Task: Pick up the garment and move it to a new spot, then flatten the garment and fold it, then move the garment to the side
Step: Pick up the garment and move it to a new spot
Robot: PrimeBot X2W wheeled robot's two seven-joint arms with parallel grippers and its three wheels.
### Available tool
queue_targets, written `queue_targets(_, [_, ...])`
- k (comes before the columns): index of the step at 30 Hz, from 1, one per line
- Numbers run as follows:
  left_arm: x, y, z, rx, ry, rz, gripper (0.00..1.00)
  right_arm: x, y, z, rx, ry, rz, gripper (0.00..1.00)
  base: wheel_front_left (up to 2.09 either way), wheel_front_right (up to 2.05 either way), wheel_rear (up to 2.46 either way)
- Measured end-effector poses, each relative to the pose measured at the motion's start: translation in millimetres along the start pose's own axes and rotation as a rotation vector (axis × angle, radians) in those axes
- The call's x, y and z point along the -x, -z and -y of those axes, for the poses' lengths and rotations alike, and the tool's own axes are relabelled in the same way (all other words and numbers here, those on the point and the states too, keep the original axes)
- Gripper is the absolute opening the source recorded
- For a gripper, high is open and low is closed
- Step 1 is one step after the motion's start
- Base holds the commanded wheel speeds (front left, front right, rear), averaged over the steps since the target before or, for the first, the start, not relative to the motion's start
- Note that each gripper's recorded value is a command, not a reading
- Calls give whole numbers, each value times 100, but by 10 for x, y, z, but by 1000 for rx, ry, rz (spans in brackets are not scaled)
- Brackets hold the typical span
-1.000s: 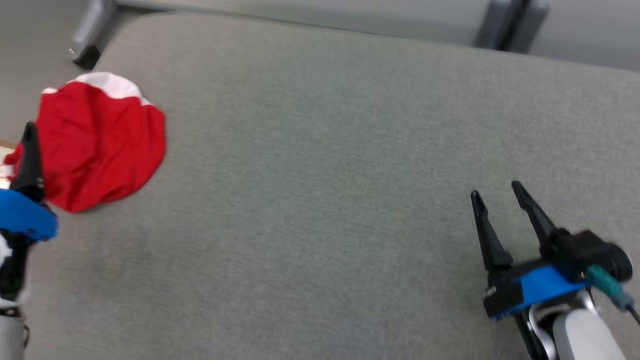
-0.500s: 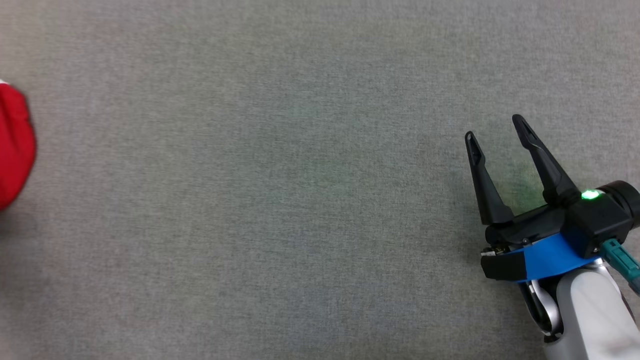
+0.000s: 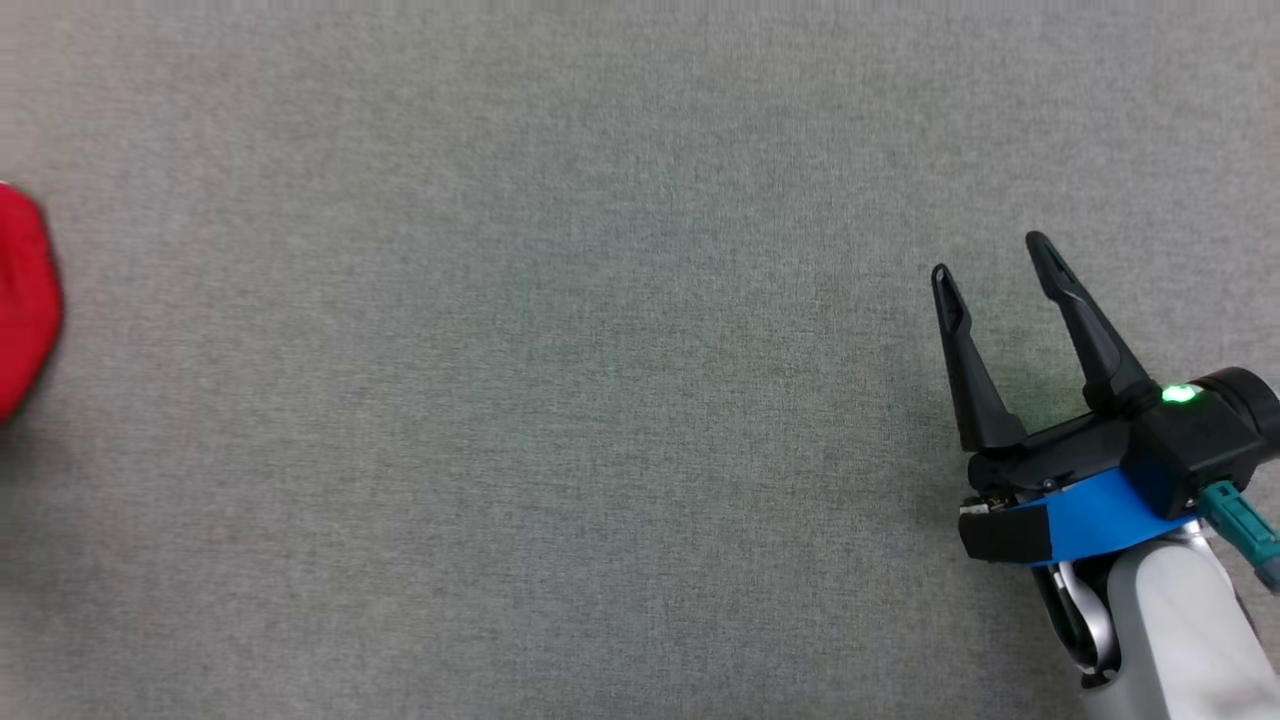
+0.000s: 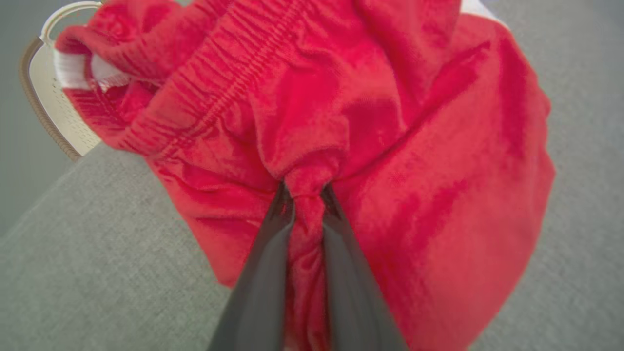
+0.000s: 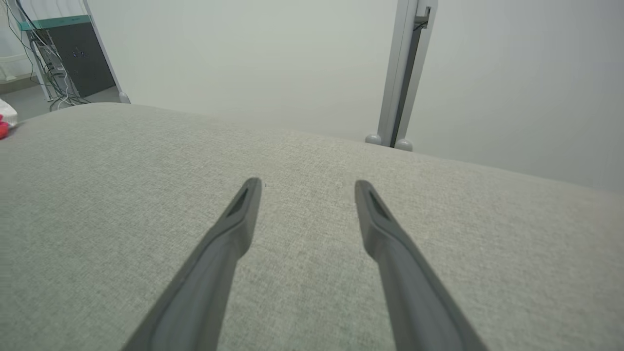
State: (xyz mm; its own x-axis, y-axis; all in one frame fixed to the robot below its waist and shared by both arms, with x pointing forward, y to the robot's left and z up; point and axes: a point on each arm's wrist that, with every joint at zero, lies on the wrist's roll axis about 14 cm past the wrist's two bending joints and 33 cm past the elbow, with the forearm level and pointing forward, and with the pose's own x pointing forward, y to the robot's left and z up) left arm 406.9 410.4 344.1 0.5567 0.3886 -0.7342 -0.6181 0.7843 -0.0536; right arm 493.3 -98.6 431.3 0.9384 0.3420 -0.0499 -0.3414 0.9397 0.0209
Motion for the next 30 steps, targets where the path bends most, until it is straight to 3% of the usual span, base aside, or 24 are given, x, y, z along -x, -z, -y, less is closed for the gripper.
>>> queue_targets(9, [773,-1183,266,-62,185,377,0,133,-397,-199,-41,-15,87,100,0,0,0])
queue_targets(17, [1943,-2028,939,-180,456,718,0,369,-737,-313,-63,-7,161,100,0,0,0])
queue_targets(23, [2720,-2075,1763,-284,722,849,0,622,-921,-161,-55,57,204,100,0,0,0])
queue_targets(30, [3232,-1604,2741,-411,1014,836,0,944,-974,151,-37,170,214,100,0,0,0])
